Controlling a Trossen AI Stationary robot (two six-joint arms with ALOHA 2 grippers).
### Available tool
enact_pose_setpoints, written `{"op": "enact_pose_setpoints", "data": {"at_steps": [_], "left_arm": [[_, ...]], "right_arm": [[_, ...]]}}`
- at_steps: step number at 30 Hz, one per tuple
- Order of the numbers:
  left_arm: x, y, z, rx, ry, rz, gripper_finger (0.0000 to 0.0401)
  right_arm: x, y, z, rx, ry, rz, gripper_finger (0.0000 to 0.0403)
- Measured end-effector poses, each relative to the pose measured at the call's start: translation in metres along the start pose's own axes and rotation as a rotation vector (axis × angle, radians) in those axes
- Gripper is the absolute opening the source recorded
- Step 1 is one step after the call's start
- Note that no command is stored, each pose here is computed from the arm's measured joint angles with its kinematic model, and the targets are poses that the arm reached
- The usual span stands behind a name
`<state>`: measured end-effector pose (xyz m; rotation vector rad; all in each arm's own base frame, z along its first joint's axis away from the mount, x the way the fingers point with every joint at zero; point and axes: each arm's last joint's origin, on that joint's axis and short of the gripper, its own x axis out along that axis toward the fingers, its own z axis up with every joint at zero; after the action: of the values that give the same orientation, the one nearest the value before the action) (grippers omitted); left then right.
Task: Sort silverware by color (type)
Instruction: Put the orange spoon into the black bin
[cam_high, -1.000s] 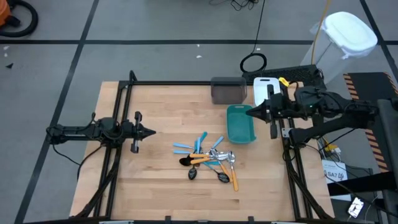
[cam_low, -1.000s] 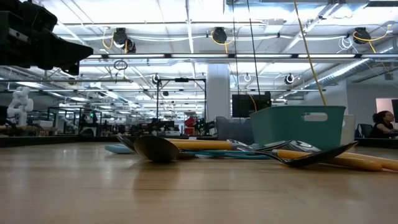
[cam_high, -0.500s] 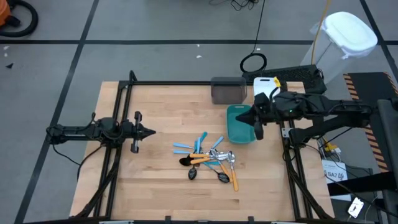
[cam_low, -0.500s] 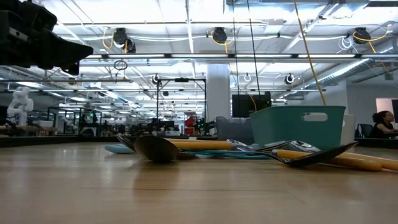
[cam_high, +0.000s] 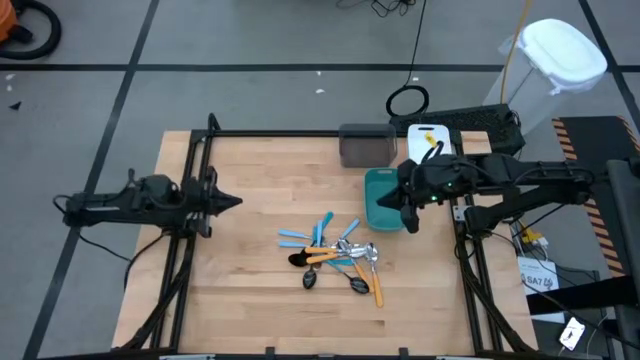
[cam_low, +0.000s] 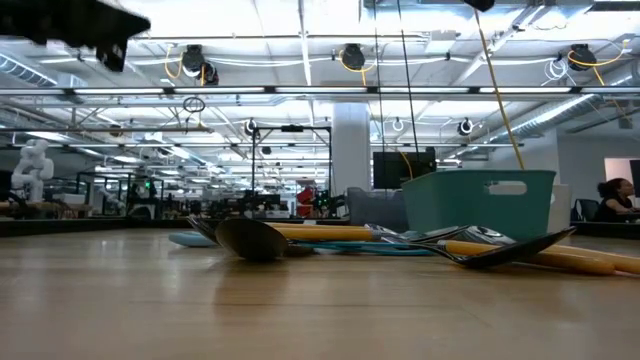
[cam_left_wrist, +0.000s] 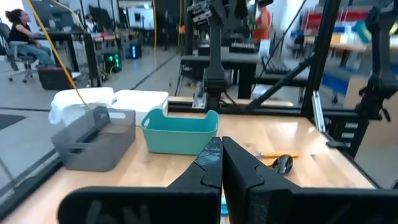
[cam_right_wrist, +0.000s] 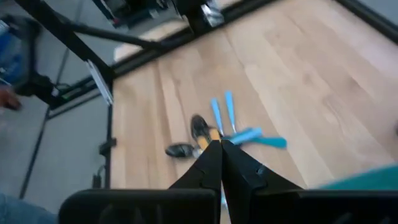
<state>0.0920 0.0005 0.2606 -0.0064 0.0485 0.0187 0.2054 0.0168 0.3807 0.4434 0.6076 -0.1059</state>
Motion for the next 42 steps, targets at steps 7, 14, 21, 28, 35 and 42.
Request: {"op": "enact_pose_setpoints", "data": {"at_steps": [7, 14, 21, 28, 35, 42], "left_arm": [[0.015, -0.001, 0.081, 0.061, 0.146, 0.007, 0.0001], [0.059, -0.002, 0.140, 0.036, 0.303, 0.007, 0.0001], [0.110, -0.003, 0.169, -0.231, 0.456, 0.068, 0.0001], [0.152, -0.019, 0.154, -0.344, 0.611, 0.066, 0.0001], [0.171, -0.053, 0.134, -0.344, 0.687, 0.074, 0.0001], [0.194, -0.083, 0.107, -0.338, 0.780, 0.113, 0.0001]], "right_arm": [[-0.002, -0.007, -0.017, 0.168, 0.178, -0.078, 0.0000], [-0.005, -0.001, -0.031, 0.236, 0.287, -0.105, 0.0000], [-0.005, 0.011, -0.039, 0.182, 0.291, -0.103, 0.0000], [0.013, 0.018, -0.056, 0.147, 0.269, -0.222, 0.0000], [0.041, 0.022, -0.084, 0.307, 0.341, -0.302, 0.0000], [0.067, 0.025, -0.099, 0.541, 0.377, -0.422, 0.0007]]}}
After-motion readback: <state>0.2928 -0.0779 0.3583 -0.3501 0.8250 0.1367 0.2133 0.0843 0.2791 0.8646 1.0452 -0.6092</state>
